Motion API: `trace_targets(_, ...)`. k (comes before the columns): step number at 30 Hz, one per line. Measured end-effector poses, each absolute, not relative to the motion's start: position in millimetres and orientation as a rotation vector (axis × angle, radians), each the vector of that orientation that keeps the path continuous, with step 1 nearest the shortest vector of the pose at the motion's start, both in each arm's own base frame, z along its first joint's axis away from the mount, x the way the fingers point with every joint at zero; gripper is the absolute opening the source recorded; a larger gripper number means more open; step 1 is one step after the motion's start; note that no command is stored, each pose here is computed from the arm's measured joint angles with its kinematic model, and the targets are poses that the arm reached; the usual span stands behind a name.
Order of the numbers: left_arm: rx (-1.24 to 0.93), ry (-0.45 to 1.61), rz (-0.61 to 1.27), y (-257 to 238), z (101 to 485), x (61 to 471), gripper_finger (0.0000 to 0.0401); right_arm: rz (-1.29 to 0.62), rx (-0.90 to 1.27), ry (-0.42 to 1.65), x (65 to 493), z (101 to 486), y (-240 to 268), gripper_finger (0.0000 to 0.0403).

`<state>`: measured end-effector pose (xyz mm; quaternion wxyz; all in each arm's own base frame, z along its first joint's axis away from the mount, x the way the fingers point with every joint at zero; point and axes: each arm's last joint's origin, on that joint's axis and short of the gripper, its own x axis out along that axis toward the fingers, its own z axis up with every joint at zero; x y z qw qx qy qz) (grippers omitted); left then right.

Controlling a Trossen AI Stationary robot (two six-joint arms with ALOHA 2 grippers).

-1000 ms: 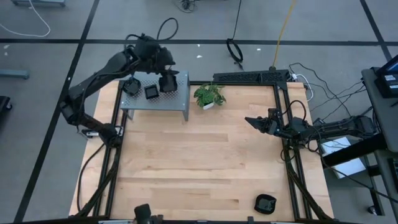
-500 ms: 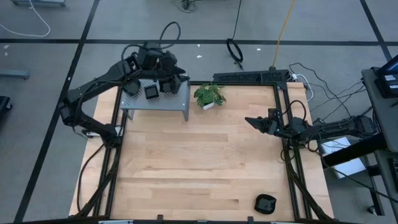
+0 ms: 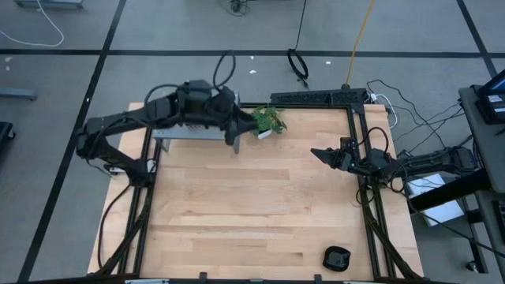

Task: Pick & Place Mini shaped plates
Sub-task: Stack the black leaf shaped plate on top of the other black leaf shaped plates on the shelf

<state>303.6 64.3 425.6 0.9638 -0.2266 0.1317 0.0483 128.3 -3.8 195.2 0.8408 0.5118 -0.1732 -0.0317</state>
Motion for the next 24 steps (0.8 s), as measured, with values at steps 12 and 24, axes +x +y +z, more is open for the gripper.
trace_targets(12,-0.434,0.095,-0.081,-30,445,314,0.0186,-0.064,1.097,-0.367,128,195,-4,0.0130)
trace_targets(24,-0.431,0.079,-0.039,-86,445,303,0.0186,-0.061,1.126,-0.371,128,195,-4,0.0130)
